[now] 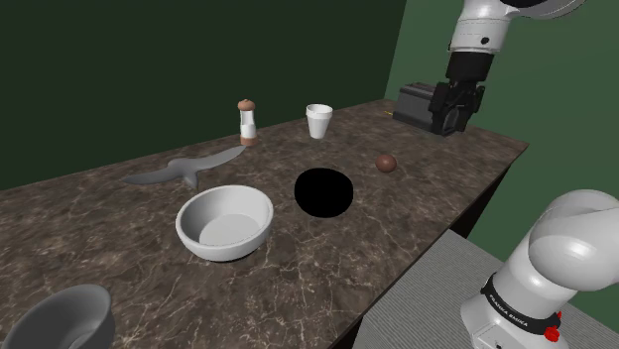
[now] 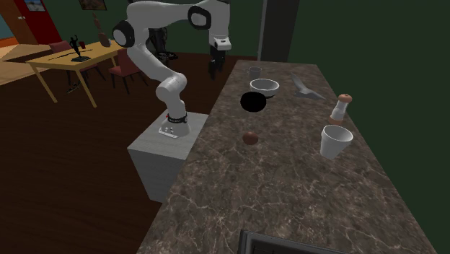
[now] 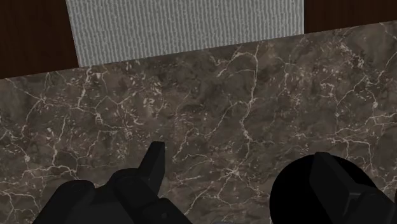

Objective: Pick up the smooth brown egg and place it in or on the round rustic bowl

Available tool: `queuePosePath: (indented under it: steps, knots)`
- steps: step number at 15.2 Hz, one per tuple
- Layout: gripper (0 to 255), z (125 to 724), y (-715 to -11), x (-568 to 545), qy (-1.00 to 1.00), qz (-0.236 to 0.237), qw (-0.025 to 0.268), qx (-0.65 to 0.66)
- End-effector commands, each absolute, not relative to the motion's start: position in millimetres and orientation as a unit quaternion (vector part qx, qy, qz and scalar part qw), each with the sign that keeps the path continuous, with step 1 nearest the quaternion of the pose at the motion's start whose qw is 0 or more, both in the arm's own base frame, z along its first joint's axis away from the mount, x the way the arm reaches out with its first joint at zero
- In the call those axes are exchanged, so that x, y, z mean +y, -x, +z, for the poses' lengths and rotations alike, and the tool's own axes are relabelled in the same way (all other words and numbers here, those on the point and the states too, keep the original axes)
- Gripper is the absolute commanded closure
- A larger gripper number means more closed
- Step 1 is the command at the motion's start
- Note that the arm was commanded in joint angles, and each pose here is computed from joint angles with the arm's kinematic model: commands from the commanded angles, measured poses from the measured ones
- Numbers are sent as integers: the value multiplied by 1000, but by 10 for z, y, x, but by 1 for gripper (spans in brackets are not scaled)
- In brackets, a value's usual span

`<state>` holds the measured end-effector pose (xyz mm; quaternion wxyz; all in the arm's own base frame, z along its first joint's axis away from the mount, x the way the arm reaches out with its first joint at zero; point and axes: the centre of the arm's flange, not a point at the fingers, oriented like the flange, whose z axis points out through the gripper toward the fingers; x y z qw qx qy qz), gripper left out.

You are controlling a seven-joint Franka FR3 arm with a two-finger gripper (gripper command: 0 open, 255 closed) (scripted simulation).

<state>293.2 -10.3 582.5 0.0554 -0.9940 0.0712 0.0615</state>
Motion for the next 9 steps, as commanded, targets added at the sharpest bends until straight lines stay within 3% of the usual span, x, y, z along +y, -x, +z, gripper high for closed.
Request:
queuePosePath:
  steps: [1, 9]
  knots:
    - [0, 5825, -2932, -103, 994, 62, 55, 71]
    - [0, 5126, -3615, -266, 997, 59, -16, 42]
